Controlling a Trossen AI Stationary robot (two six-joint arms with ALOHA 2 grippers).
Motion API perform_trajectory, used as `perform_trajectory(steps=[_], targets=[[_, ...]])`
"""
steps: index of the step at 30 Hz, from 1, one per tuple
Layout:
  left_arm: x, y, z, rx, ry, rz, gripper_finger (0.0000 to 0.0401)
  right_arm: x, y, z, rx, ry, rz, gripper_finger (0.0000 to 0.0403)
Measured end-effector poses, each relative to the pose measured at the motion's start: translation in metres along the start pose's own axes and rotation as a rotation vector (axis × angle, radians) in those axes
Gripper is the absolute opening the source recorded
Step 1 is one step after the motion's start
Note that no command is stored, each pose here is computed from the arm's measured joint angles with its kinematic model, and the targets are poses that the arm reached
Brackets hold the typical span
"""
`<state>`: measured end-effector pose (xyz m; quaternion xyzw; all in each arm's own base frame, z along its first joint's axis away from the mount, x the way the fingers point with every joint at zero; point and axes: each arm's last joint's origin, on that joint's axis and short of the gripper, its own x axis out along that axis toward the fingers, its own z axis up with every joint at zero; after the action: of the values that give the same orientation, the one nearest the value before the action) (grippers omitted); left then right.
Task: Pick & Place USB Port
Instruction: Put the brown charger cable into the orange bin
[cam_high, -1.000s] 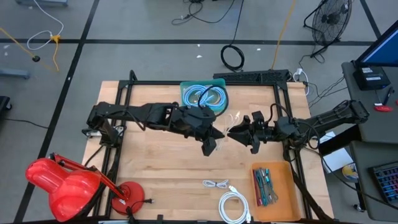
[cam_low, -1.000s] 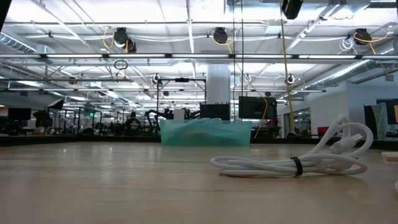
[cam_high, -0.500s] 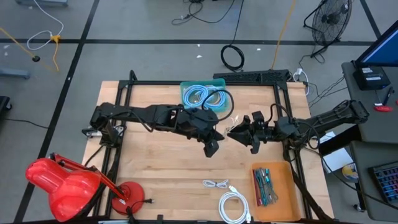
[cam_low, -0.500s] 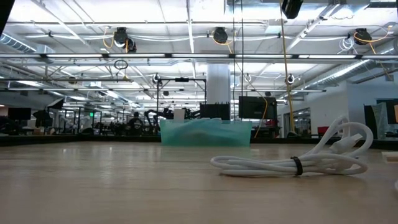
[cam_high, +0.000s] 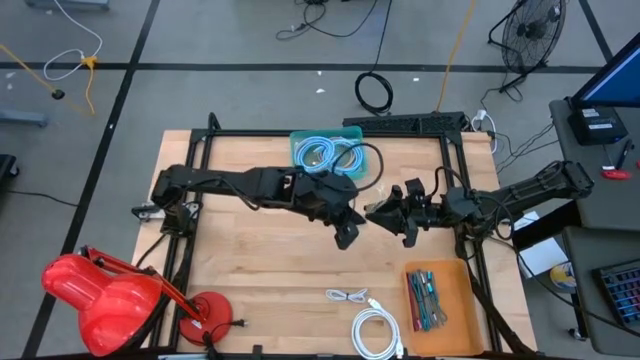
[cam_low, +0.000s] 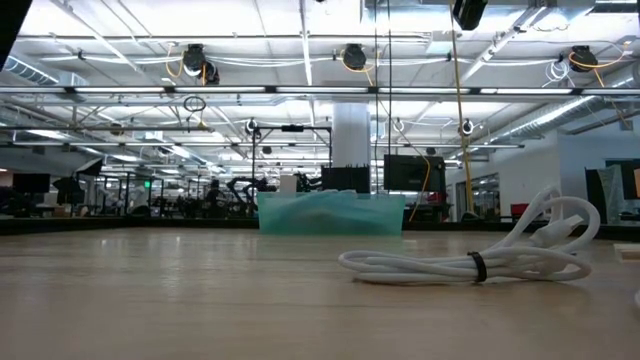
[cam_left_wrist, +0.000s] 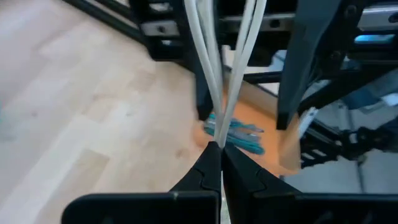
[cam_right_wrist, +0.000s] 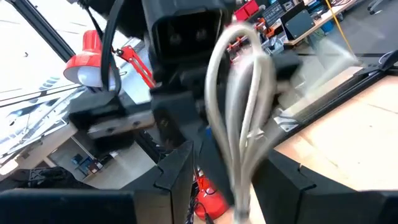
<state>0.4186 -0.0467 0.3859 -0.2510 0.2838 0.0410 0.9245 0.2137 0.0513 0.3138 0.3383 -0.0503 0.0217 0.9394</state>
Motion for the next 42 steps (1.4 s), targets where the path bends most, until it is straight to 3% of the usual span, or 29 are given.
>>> perform_trajectory(steps=[5,27,31,38,42], targets=[[0.012,-0.002,-0.003,-0.012,0.007,-0.034,0.0000,0.000,0.000,0.000,0.002,0.000,0.000,0.0142],[0.003,-0.004,0.002,-0.007,-0.027,-0.032,0.0000,0.000,-0.001,-0.001,0.029,0.009,-0.007,0.0138],[-0.004,-0.005,0.005,-0.008,-0.047,-0.043,0.0000,0.000,-0.001,-0.001,0.049,0.014,-0.010,0.0112],[-0.005,-0.005,0.005,-0.017,-0.037,-0.062,0.0000,0.000,0.000,-0.001,0.056,0.012,-0.004,0.0013],[-0.005,-0.005,0.005,-0.016,-0.026,-0.074,0.0001,0.000,0.000,-0.001,0.064,0.015,-0.003,0.0013]])
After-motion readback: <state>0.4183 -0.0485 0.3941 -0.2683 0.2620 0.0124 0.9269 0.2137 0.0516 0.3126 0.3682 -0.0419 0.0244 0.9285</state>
